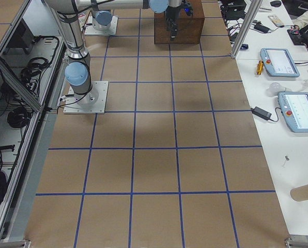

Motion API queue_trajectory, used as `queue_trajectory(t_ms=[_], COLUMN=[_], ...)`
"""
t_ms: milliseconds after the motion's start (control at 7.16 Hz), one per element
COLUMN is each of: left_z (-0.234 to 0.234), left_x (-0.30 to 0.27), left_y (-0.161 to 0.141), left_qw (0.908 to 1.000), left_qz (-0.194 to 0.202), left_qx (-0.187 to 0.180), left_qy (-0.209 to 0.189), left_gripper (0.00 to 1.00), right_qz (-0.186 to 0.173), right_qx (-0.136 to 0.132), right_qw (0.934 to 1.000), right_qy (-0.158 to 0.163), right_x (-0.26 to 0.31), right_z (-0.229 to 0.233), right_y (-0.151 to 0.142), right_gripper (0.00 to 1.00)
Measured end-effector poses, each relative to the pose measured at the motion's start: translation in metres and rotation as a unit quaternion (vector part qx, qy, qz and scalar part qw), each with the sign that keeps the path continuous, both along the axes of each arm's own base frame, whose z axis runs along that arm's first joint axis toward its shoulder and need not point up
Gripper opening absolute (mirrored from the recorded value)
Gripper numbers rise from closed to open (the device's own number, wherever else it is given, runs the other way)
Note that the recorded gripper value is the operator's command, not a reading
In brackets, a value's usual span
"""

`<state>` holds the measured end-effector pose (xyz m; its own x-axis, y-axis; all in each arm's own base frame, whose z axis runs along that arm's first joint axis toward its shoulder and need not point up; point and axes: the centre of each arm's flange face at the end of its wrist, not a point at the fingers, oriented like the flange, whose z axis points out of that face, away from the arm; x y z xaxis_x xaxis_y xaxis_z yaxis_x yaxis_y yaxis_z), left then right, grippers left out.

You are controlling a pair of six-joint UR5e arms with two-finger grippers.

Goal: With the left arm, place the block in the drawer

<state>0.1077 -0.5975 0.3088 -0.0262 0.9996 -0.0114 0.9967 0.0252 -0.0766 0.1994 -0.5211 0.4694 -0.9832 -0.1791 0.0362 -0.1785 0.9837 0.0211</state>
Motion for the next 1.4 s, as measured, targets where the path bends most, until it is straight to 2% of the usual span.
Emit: queue_trajectory(t_ms=[279, 559, 838, 978, 1117, 1257, 1397], left_z=[0.015, 0.050, 0.102, 0.125, 0.142, 0.157, 0.170], left_x=[-0.009, -0.023, -0.033, -0.039, -0.048, -0.068, -0.094], left_y=[0.005, 0.020, 0.048, 0.066, 0.079, 0.088, 0.096], left_qw=[1.0000, 0.9996, 0.9988, 0.9969, 0.9912, 0.9822, 0.9689], left_qz=[0.000, 0.006, 0.021, 0.060, 0.120, 0.180, 0.241], left_qx=[-0.001, 0.002, 0.028, 0.047, 0.056, 0.053, 0.048], left_qy=[0.006, 0.029, 0.034, 0.020, 0.002, -0.012, -0.025], left_gripper=[0.94, 0.95, 1.00, 1.00, 1.00, 1.00, 1.00], right_qz=[0.000, 0.000, 0.000, 0.000, 0.000, 0.000, 0.000], right_qx=[0.000, 0.000, 0.000, 0.000, 0.000, 0.000, 0.000], right_qw=[1.0000, 1.0000, 1.0000, 1.0000, 1.0000, 1.0000, 1.0000], right_qy=[0.000, 0.000, 0.000, 0.000, 0.000, 0.000, 0.000], right_x=[0.000, 0.000, 0.000, 0.000, 0.000, 0.000, 0.000], right_z=[0.000, 0.000, 0.000, 0.000, 0.000, 0.000, 0.000], right_y=[0.000, 0.000, 0.000, 0.000, 0.000, 0.000, 0.000], right_gripper=[1.00, 1.00, 1.00, 1.00, 1.00, 1.00, 1.00])
